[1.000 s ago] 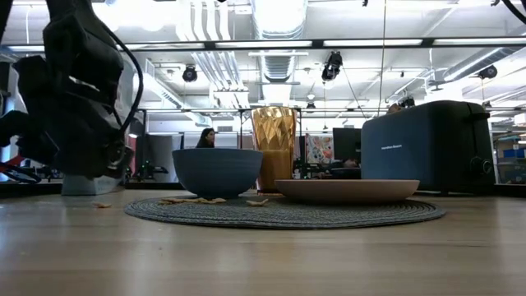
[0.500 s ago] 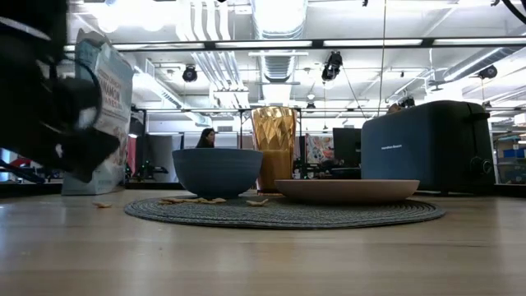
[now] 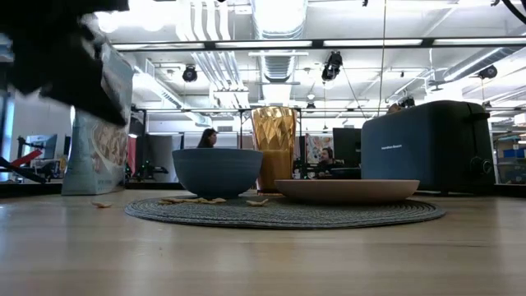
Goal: Arrange a breakfast setting
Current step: Put the red apple on the gray table placemat
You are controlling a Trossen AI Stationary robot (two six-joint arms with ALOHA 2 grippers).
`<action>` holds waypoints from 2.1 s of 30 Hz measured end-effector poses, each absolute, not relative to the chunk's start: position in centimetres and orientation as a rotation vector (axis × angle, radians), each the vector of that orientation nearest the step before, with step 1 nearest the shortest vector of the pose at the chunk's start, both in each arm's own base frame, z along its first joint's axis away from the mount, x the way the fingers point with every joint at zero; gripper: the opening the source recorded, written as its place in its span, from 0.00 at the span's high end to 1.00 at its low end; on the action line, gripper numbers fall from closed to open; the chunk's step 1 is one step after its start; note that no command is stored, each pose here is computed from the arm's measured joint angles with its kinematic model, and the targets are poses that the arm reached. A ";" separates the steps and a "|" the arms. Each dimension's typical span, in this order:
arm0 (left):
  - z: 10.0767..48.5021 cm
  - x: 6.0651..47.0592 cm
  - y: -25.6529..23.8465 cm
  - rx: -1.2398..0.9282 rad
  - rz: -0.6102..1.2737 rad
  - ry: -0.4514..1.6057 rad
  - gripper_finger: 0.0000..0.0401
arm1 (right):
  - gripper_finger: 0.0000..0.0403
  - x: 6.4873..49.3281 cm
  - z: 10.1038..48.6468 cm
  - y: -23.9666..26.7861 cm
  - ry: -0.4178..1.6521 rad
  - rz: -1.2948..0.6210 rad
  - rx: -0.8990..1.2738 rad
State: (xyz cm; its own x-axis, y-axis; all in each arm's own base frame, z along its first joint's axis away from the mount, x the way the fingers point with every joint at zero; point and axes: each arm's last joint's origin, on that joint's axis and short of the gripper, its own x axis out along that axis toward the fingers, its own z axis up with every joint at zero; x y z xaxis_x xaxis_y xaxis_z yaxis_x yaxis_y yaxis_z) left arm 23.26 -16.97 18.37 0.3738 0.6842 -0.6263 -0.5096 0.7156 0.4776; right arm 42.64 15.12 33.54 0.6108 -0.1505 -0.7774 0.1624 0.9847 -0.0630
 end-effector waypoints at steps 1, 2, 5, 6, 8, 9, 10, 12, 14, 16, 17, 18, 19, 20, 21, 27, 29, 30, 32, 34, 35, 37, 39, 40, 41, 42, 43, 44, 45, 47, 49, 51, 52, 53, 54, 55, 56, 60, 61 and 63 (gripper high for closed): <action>19.0 23.5 -17.0 0.247 0.751 0.894 0.44 | 0.65 42.7 33.5 15.1 0.895 -0.180 0.015; 19.7 23.6 -16.9 0.268 0.736 0.879 0.44 | 0.65 42.7 33.5 15.1 0.895 -0.180 0.015; 21.7 23.8 -16.8 0.304 0.709 0.813 0.44 | 0.65 42.7 33.6 15.2 0.887 -0.179 0.018; 22.2 23.8 -16.7 0.297 0.706 0.798 0.44 | 0.65 42.8 33.6 15.2 0.882 -0.177 0.021; 22.9 23.7 -16.7 0.258 0.704 0.775 0.44 | 0.65 42.9 33.7 15.2 0.870 -0.175 0.026; 23.1 23.6 -16.6 0.235 0.708 0.764 0.44 | 0.65 42.9 33.7 15.2 0.866 -0.174 0.028; 23.1 23.4 -16.4 0.221 0.713 0.757 0.44 | 0.65 42.9 33.7 15.2 0.859 -0.173 0.031; 22.8 23.0 -15.9 0.210 0.729 0.758 0.44 | 0.65 43.0 33.8 15.3 0.850 -0.171 0.035; 22.6 22.6 -15.3 0.169 0.734 0.739 0.44 | 0.65 43.0 33.8 15.3 0.851 -0.171 0.035; 22.6 22.1 -14.6 0.123 0.730 0.711 0.44 | 0.65 43.0 33.8 15.3 0.851 -0.171 0.035; 22.6 21.8 -14.3 0.095 0.724 0.695 0.44 | 0.65 43.0 33.8 15.3 0.851 -0.171 0.035; 22.5 21.4 -14.0 0.074 0.719 0.682 0.44 | 0.65 43.0 33.8 15.3 0.851 -0.171 0.035; 22.2 20.9 -13.7 0.056 0.714 0.671 0.44 | 0.65 43.0 33.8 15.3 0.851 -0.172 0.035; 22.1 20.5 -13.3 0.034 0.708 0.656 0.44 | 0.65 43.0 33.8 15.3 0.850 -0.171 0.035; 22.0 20.0 -13.0 0.013 0.704 0.638 0.44 | 0.65 43.1 33.9 15.3 0.843 -0.169 0.036; 20.6 17.8 -11.1 -0.035 0.643 0.555 0.47 | 0.65 43.9 34.6 15.6 0.738 -0.149 0.086; 20.3 17.6 -10.9 -0.014 0.611 0.517 0.48 | 0.65 44.1 34.8 15.7 0.702 -0.142 0.102; 20.2 17.5 -10.8 -0.004 0.600 0.494 0.49 | 0.65 44.2 35.0 15.7 0.682 -0.138 0.111; 20.1 17.4 -10.7 0.004 0.582 0.448 0.50 | 0.65 44.5 35.3 15.7 0.644 -0.138 0.145; 19.9 17.3 -10.5 0.007 0.578 0.418 0.50 | 0.65 44.6 35.4 15.7 0.620 -0.151 0.203; 19.7 17.1 -10.4 0.012 0.584 0.411 0.50 | 0.65 44.7 35.5 15.7 0.607 -0.154 0.224; 19.3 16.8 -10.1 0.012 0.591 0.401 0.50 | 0.65 44.9 35.7 15.7 0.587 -0.150 0.234; 19.0 16.3 -9.4 0.007 0.599 0.390 0.50 | 0.65 45.0 35.9 15.8 0.568 -0.139 0.219; 18.9 16.1 -9.1 0.000 0.601 0.382 0.50 | 0.65 45.0 36.0 15.8 0.558 -0.135 0.219; 18.7 15.7 -8.7 -0.007 0.605 0.377 0.50 | 0.65 45.1 36.1 15.7 0.545 -0.133 0.220; 18.4 15.3 -8.4 -0.012 0.608 0.373 0.50 | 0.65 45.2 36.2 15.6 0.537 -0.131 0.217; 18.2 15.0 -8.1 -0.017 0.608 0.370 0.50 | 0.65 45.3 36.2 15.5 0.534 -0.132 0.211; 18.2 14.7 -7.9 -0.028 0.606 0.362 0.50 | 0.65 45.4 36.2 15.3 0.530 -0.145 0.194; 18.1 14.5 -7.8 -0.037 0.605 0.355 0.50 | 0.65 45.4 36.2 15.0 0.522 -0.178 0.172; 18.1 14.3 -7.6 -0.053 0.602 0.344 0.50 | 0.65 45.4 36.0 14.0 0.528 -0.290 0.136; 18.1 14.1 -7.5 -0.060 0.597 0.339 0.50 | 0.65 45.1 35.6 12.6 0.580 -0.374 0.166; 18.2 14.1 -7.5 -0.058 0.593 0.337 0.50 | 0.65 44.5 35.2 10.8 0.687 -0.399 0.262; 18.2 14.0 -7.5 -0.059 0.591 0.338 0.50 | 0.65 44.2 35.1 9.9 0.737 -0.408 0.318; 18.3 14.0 -7.5 -0.061 0.588 0.336 0.50 | 0.65 43.8 35.1 9.1 0.787 -0.416 0.352; 18.6 14.1 -7.6 -0.069 0.586 0.329 0.50 | 0.65 43.3 35.0 8.5 0.838 -0.430 0.355; 18.9 14.3 -7.7 -0.081 0.584 0.320 0.50 | 0.65 42.9 35.1 7.9 0.880 -0.444 0.335; 19.2 14.3 -7.9 -0.086 0.580 0.316 0.50 | 0.65 42.4 35.1 7.5 0.919 -0.450 0.303; 20.2 14.7 -8.4 -0.077 0.561 0.310 0.50 | 0.65 40.9 35.2 6.7 1.006 -0.523 0.139; 20.3 14.8 -8.6 -0.066 0.555 0.312 0.50 | 0.65 40.5 35.3 6.6 1.013 -0.566 0.086; 20.6 15.1 -8.9 -0.052 0.550 0.315 0.50 | 0.65 39.3 35.4 6.5 1.031 -0.664 -0.005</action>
State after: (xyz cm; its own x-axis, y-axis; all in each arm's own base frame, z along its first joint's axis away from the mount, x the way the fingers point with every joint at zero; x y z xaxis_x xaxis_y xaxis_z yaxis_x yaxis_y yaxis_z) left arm 15.07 -8.86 20.60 0.8058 0.5057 -0.3081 -0.5216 0.8525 0.0351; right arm 39.31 6.52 35.42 0.3375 -0.5121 -0.7898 0.5077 0.8056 -0.3054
